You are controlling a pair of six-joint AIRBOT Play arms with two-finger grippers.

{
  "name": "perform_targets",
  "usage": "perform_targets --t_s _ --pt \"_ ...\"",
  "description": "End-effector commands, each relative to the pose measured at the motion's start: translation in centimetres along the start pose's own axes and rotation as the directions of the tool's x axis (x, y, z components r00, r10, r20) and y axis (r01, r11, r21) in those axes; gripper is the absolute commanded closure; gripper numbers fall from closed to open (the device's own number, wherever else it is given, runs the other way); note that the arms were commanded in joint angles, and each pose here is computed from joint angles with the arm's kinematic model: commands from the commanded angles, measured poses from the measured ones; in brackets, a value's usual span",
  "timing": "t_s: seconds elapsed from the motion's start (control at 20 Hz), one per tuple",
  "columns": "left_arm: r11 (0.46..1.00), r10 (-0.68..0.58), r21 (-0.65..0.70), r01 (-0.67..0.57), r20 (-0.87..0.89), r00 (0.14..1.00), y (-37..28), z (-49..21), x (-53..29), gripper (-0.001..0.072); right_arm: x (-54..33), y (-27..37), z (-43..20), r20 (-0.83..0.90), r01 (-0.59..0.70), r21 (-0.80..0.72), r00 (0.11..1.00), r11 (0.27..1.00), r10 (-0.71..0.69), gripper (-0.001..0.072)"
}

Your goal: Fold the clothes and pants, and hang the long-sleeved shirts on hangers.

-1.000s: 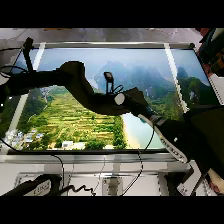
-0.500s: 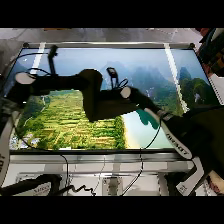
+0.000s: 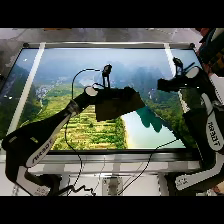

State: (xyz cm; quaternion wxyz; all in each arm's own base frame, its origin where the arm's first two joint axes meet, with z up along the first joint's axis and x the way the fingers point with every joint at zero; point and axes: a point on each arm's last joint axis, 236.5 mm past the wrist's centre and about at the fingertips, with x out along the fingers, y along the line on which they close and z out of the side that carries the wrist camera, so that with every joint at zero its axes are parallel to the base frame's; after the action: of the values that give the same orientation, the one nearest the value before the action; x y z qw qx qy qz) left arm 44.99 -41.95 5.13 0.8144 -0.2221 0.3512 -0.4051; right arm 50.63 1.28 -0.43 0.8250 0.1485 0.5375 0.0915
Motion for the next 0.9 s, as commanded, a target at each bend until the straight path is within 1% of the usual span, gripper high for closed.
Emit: perform_targets --t_s 0.0,0.05,0.1,0.25,0.4,0.55,0.65,0.75,0.8,0.85 --pt "1.000 0.014 0.003 -0.014 0.028 1.000 0.0 0.1 2.1 -0.0005 -1.8 -4.9 -1.4 -0.034 0.006 0.126 0.999 0.992 -0.002 0.0318" --pt "1.000 0.019 -0.001 -0.019 0.039 0.999 0.4 0.8 1.7 -0.0005 -1.5 -4.9 -1.4 -0.030 0.002 0.133 1.000 0.991 0.002 0.0075" --pt "1.000 0.026 -0.004 -0.026 0.055 0.998 0.8 1.6 1.2 -0.0004 -1.2 -4.4 -1.4 -0.031 -0.017 0.140 0.999 0.990 0.022 0.0007" --pt "1.000 0.026 -0.015 -0.025 0.079 0.997 2.0 3.9 -0.8 -0.0003 1.2 -1.9 -1.9 -0.057 -0.084 0.155 0.994 0.984 0.094 0.0006" --pt "1.000 -0.015 -0.026 0.016 0.045 0.999 2.4 4.5 -2.6 -0.0003 5.5 1.8 -3.8 -0.139 -0.163 0.179 0.972 0.970 0.189 0.0006" --pt "0.998 -0.048 -0.040 0.048 0.002 0.999 3.1 4.3 -3.9 -0.0003 9.8 5.6 -6.5 -0.221 -0.241 0.234 0.930 0.942 0.293 0.0008" --pt "0.998 -0.044 -0.046 0.044 -0.005 0.999 4.3 4.7 -4.7 -0.0003 11.5 7.9 -8.3 -0.270 -0.268 0.239 0.905 0.933 0.329 0.0022" --pt "0.999 -0.021 -0.032 0.021 -0.018 1.000 6.0 4.9 -5.8 -0.0003 12.6 10.3 -9.8 -0.311 -0.287 0.205 0.888 0.936 0.340 0.0026" --pt "1.000 -0.003 -0.009 0.002 -0.042 0.999 6.9 4.6 -6.3 -0.0004 12.9 11.7 -10.5 -0.328 -0.304 0.161 0.881 0.939 0.341 0.0047" --pt "1.000 0.012 0.014 -0.011 -0.073 0.997 7.8 4.2 -6.9 -0.0003 13.2 12.9 -11.0 -0.340 -0.317 0.126 0.877 0.940 0.341 0.0117"
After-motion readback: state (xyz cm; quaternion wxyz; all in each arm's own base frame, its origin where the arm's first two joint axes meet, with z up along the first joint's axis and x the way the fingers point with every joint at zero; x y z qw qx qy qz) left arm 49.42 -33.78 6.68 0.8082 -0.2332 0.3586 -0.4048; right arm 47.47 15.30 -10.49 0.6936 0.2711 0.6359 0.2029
